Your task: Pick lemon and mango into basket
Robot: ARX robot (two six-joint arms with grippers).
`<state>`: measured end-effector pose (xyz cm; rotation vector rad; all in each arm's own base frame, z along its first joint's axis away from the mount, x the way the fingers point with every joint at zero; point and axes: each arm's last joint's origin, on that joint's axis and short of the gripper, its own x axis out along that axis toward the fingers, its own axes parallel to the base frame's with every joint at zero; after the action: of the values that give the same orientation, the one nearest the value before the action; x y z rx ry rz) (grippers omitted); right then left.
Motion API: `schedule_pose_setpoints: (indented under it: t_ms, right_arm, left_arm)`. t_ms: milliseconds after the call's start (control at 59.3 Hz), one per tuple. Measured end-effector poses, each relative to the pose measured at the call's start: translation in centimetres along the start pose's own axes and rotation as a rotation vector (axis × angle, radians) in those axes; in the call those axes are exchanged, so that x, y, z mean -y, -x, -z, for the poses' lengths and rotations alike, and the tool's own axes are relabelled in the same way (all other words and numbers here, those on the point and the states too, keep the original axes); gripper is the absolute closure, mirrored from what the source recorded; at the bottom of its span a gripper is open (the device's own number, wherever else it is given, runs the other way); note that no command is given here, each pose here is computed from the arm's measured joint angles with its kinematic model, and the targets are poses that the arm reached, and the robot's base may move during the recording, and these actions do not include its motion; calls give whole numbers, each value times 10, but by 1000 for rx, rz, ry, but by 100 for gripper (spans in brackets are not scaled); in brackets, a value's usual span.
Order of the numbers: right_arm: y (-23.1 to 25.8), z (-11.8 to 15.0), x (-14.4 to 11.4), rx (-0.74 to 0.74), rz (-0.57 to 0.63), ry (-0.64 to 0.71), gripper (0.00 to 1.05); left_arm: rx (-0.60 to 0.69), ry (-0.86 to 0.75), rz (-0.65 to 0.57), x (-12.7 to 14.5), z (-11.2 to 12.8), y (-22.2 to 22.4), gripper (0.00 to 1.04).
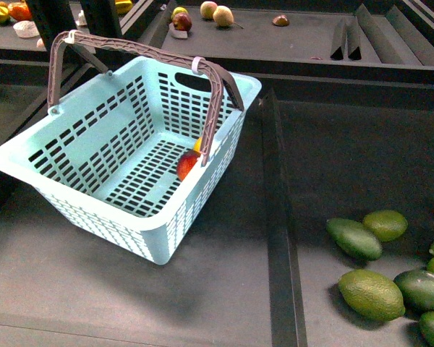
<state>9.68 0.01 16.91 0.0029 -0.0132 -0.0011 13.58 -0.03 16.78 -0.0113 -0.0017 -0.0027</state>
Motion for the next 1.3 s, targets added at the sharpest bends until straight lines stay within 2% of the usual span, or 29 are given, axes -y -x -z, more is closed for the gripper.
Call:
schedule_pose_setpoints:
  t_ms: [894, 1299]
  right_arm:
    - [0, 0, 0, 0, 0, 0, 9]
    - [0, 0, 0, 0, 0, 0, 9]
  left_arm:
    - [3, 0, 0, 0, 0, 38, 101]
    - [9, 0, 0, 0, -1, 39, 101]
